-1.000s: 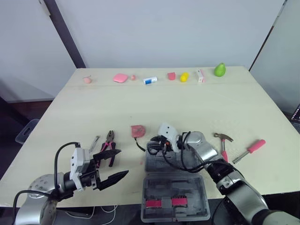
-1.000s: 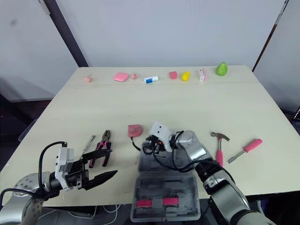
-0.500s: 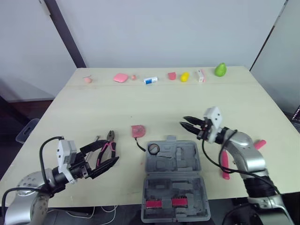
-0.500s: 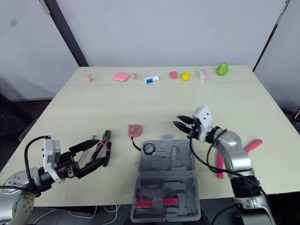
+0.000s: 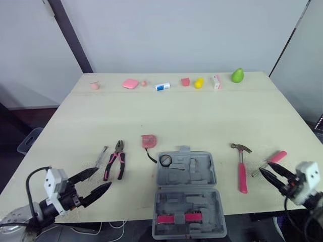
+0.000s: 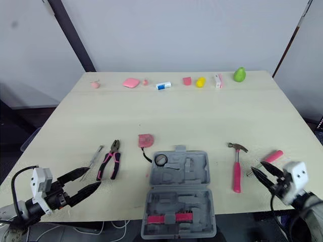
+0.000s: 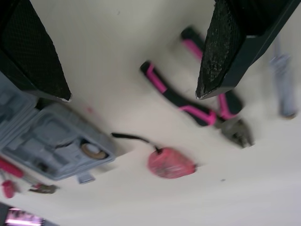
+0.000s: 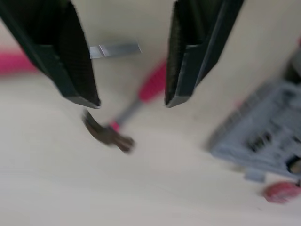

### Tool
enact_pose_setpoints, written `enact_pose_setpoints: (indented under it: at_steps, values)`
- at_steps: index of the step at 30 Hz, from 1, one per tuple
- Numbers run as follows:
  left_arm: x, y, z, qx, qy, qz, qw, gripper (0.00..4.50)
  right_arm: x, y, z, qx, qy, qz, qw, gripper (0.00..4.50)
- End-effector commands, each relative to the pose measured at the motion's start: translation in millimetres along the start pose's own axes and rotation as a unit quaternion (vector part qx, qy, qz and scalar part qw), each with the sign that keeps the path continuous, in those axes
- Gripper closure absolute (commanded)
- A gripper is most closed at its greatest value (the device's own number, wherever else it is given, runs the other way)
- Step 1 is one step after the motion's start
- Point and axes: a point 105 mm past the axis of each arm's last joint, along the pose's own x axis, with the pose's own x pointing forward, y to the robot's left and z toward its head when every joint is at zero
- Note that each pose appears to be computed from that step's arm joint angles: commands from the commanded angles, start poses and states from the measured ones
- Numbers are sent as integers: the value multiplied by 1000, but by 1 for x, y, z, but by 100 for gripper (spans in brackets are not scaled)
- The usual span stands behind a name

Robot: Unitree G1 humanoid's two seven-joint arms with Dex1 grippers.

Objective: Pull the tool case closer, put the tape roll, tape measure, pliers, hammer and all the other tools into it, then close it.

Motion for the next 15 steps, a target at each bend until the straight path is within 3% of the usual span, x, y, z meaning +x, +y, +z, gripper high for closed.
enact_pose_setpoints:
  at_steps: [1,2,8,15]
  values:
    - [-17,7,-1,8,0,33,999,0,-22,-11,2,-11,-13,-27,1000,61]
    - [-21,8,-3,6,1,42,999,0,-29,-12,-1,-7,-11,-32,999,2]
    - [-41,15,-19,-9,24,80,996,0,-54,-22,-16,-2,13,-63,998,2]
    - [-25,7,-16,-4,18,53,998,0,-48,-22,-9,-12,3,-51,999,2]
